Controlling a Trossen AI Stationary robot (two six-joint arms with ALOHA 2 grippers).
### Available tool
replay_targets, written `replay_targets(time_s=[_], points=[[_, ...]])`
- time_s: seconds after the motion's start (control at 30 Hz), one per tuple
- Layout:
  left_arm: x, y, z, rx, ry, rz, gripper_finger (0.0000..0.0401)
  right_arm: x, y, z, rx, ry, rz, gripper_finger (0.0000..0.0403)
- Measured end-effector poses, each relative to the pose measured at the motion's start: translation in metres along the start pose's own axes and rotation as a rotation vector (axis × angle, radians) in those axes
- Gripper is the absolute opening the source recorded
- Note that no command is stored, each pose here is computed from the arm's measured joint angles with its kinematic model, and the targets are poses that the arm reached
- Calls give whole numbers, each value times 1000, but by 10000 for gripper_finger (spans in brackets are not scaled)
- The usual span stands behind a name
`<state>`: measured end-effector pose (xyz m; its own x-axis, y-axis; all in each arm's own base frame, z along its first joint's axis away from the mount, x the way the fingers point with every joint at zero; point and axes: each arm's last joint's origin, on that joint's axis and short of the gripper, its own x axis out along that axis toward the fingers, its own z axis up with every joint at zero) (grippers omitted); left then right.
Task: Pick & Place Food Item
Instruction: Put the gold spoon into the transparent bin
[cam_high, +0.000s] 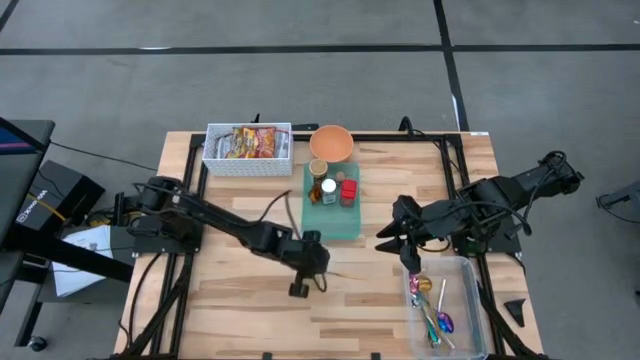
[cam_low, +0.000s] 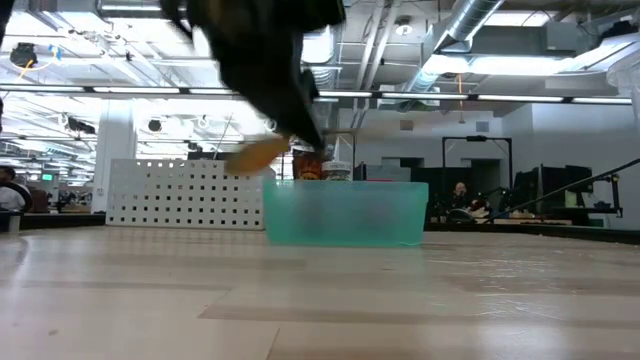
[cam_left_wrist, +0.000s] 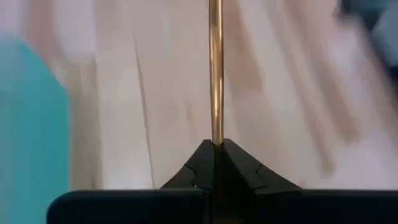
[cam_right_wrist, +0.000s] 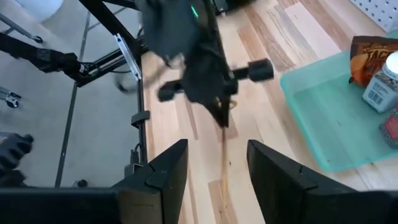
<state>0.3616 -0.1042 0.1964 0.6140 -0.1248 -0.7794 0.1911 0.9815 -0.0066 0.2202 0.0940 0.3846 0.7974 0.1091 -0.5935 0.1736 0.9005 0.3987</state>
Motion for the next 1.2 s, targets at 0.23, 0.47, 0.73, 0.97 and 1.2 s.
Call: replay_targets(time_s=[0.23,0.47,0.73,0.97,1.2], points=[[-54,-1,39,-111,-373,30,5,0,-1,-1,-26,13,-10,161],[-93,20,65,-202,-685,51,5,-1,5,6,-44,-102,2,161],[-112,36,81,-284,-923,40,5,-8,15,20,-97,-363,-60,161],[-130,44,92,-344,-1152,31,5,-16,20,33,-162,-566,-180,161],[-128,44,92,-347,-1149,39,5,-18,19,45,-197,-648,-181,161]])
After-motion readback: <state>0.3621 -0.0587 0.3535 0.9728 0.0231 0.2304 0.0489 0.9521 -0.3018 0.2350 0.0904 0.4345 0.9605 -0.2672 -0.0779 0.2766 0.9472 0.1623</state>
